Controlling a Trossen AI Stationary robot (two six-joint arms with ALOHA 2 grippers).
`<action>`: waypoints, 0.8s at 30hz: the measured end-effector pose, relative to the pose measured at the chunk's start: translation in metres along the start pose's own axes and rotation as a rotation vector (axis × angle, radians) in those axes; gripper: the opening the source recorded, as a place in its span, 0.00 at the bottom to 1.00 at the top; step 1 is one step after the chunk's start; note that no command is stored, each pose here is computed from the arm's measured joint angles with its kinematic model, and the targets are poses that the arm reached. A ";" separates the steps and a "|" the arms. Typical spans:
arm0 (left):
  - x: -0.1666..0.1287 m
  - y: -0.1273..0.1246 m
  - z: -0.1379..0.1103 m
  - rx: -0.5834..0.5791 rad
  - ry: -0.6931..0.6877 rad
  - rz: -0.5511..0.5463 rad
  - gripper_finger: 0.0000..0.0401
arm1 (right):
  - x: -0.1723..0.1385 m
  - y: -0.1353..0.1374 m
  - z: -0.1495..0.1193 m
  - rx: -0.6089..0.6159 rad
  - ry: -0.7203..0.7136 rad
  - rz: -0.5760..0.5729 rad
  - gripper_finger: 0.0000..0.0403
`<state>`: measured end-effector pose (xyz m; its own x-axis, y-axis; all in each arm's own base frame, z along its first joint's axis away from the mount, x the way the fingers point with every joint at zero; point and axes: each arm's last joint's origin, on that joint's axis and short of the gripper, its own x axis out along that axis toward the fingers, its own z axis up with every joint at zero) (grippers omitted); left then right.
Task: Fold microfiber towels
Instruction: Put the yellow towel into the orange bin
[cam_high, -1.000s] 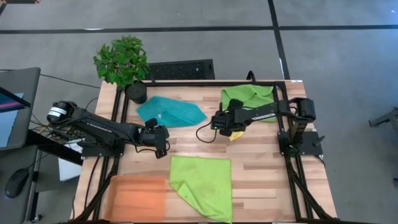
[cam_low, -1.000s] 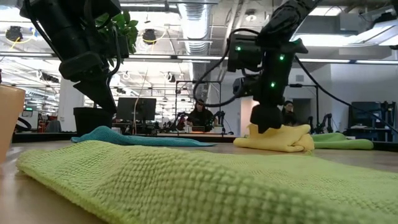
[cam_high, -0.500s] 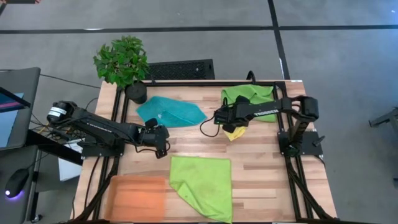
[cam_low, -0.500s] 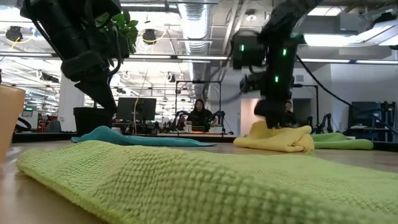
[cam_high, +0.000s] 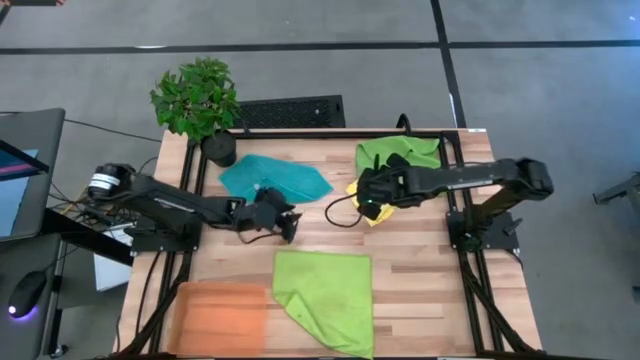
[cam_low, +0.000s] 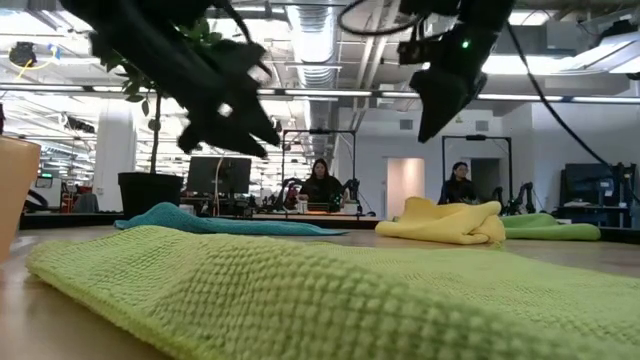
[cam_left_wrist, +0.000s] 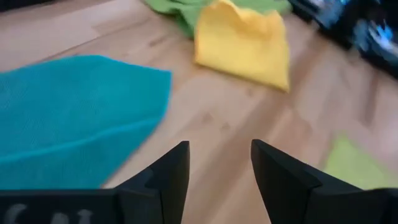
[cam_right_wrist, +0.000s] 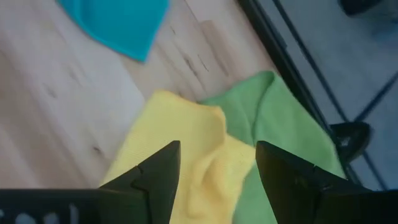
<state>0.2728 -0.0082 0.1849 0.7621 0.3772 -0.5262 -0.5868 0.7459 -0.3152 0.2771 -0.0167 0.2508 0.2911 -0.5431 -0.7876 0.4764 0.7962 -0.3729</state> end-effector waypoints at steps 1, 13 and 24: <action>0.008 0.003 0.002 -0.038 -0.013 0.001 0.41 | -0.004 -0.001 -0.001 0.006 -0.006 0.011 0.58; 0.104 -0.009 0.037 0.008 0.037 -0.282 0.41 | -0.027 0.005 -0.015 -0.022 0.024 0.111 0.58; 0.153 -0.053 0.036 0.858 0.108 -0.215 0.41 | -0.029 0.006 -0.022 -0.028 0.076 0.093 0.58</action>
<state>0.4308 0.0296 0.1497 0.7765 0.1603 -0.6094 0.0059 0.9652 0.2614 0.2534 0.0098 0.2608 0.2683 -0.4458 -0.8540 0.4265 0.8498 -0.3097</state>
